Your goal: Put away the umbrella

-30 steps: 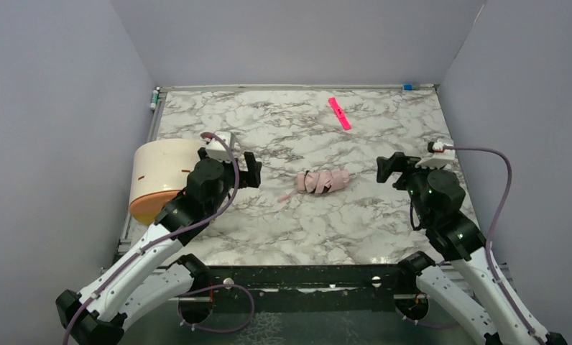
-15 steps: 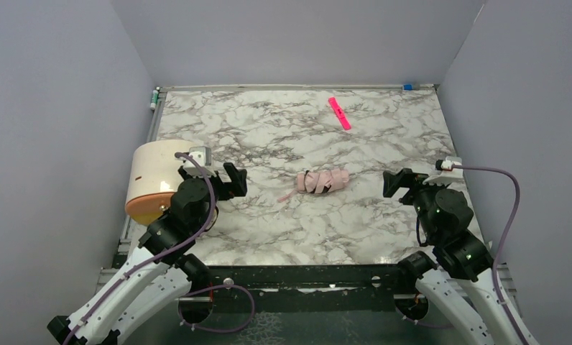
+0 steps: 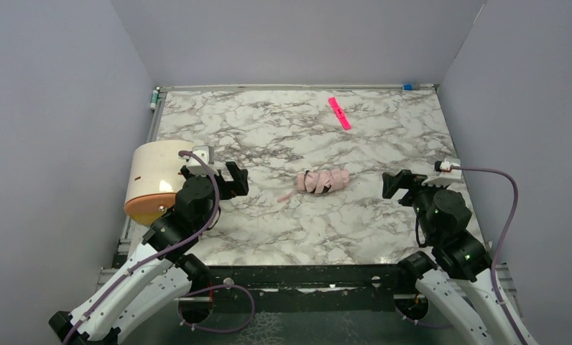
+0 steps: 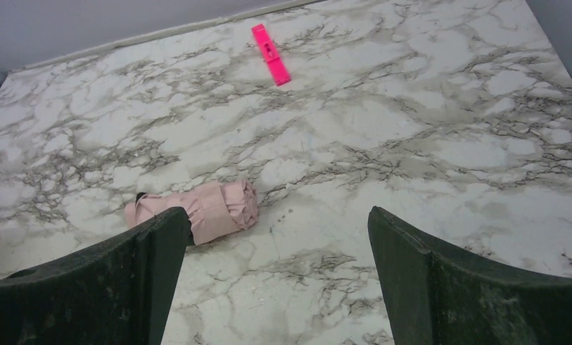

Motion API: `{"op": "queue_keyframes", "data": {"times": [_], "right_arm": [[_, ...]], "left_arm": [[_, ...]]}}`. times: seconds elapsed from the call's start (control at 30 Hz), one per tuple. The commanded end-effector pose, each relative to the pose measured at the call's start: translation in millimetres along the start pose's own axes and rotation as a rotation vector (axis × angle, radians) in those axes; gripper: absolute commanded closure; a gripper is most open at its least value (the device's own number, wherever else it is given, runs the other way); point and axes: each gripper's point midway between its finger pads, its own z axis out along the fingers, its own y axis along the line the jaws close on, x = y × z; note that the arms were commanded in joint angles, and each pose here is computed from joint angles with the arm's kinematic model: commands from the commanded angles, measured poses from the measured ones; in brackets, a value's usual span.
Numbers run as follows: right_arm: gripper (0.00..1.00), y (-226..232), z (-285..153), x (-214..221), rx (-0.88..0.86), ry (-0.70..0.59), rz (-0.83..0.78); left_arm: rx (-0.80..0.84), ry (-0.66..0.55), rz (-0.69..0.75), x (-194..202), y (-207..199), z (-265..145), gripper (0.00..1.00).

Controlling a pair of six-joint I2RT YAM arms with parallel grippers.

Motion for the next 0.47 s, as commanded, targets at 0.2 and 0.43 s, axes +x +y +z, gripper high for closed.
{"op": "queue_keyframes", "data": {"times": [0.2,0.43], "right_arm": [[0.00,-5.1,-1.1,1.6,0.020,-0.019,0.013],[0.00,-7.2,-0.2,1.2,0.033,-0.026,0.019]], "left_arm": [[-0.066,0.051,0.036,20.4,14.3,4.1,0.01],[-0.085,0.064,0.049,23.1,15.8,6.8,0.01]]}}
